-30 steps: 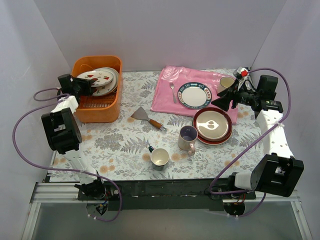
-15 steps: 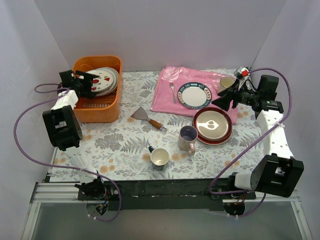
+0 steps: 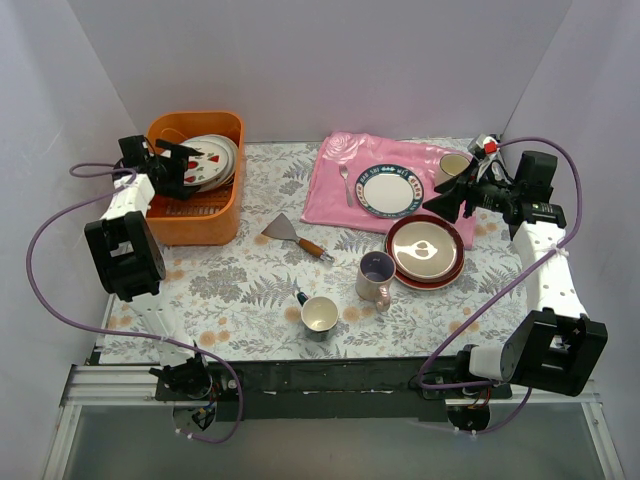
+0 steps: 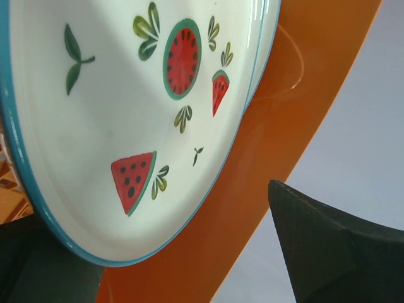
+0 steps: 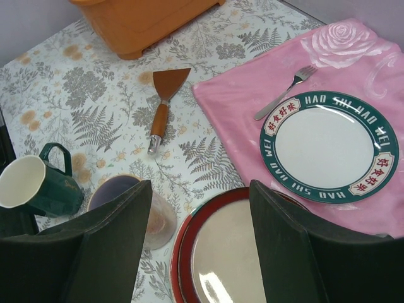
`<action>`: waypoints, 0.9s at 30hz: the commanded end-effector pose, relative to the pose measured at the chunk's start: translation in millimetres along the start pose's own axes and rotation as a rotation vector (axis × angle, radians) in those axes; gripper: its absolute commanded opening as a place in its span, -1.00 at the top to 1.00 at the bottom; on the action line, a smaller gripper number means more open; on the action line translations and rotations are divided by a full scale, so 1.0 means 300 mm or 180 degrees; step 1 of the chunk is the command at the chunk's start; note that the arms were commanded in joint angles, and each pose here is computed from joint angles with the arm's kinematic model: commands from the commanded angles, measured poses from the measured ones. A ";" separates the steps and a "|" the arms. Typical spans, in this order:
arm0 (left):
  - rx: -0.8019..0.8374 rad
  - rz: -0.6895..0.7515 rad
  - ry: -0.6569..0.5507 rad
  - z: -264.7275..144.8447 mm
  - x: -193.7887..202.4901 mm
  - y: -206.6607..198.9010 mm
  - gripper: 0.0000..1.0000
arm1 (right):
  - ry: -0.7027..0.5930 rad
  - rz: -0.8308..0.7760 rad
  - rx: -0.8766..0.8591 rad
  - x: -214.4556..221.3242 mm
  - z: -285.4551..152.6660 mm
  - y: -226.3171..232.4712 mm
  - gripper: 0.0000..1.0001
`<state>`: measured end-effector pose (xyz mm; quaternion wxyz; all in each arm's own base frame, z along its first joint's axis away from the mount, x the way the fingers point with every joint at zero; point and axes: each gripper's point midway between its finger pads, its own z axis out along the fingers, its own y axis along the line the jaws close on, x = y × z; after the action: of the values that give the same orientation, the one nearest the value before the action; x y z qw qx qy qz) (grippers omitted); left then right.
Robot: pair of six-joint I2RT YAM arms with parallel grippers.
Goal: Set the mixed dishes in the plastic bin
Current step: Place the plate in the plastic bin.
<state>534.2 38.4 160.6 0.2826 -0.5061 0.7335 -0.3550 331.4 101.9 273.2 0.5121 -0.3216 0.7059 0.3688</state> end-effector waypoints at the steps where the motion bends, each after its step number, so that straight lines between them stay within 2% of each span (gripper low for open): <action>1: -0.0074 -0.0086 0.0114 -0.032 0.027 -0.033 -0.96 | -0.0103 -0.0133 -0.0036 -0.035 -0.012 0.022 -0.42; 18: -0.0940 -0.0313 0.0221 -0.033 0.040 0.109 -0.96 | -0.0118 -0.0127 -0.0067 -0.032 -0.013 0.034 -0.42; 27: -0.1241 -0.0314 0.0111 0.004 -0.003 0.113 -0.96 | -0.0118 -0.0118 -0.0077 -0.028 -0.013 0.037 -0.42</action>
<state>519.5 36.2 134.8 0.1618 -0.5627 0.7684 -0.2583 325.7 104.1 271.6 0.5110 -0.3191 0.7039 0.3763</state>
